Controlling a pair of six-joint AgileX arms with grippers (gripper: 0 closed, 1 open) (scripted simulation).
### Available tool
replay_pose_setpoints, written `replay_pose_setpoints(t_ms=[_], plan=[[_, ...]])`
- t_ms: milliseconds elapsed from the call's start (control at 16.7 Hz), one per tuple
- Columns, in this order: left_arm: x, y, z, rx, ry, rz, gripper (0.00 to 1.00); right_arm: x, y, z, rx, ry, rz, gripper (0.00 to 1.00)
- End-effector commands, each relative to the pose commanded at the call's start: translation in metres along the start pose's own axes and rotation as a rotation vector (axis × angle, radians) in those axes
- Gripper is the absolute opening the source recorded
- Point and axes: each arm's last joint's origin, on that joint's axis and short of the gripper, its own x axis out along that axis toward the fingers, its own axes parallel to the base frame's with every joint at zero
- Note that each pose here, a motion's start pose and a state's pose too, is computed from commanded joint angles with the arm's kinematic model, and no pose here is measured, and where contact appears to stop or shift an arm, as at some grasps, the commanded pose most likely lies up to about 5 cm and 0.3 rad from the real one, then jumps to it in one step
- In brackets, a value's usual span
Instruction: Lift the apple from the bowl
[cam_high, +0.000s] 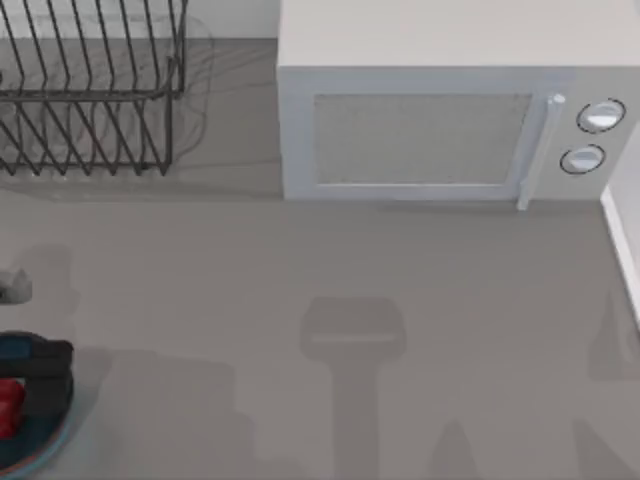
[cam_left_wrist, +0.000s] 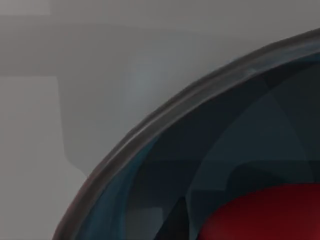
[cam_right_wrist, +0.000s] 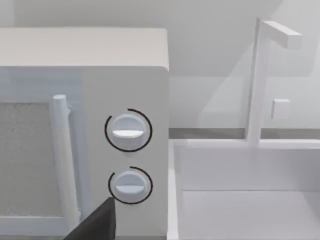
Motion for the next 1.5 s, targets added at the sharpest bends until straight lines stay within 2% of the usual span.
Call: replay_pose_setpoints(t_ms=[660,1140,1200,1500], plan=[[0.0,0.0,0.0,0.0,0.0,0.0,0.02,0.0,0.0,0.0,0.0,0.0,0.0,1.0],[0.0,0.0,0.0,0.0,0.0,0.0,0.0,0.0,0.0,0.0,0.0,0.0,0.0,1.0],[-0.033,0.0,0.003,-0.002,-0.056,0.036,0.0,0.0,0.0,0.0,0.0,0.0,0.0,1.0],[-0.054,0.002,0.017,-0.002,-0.042,0.036,0.0,0.0,0.0,0.0,0.0,0.0,0.0,1.0]])
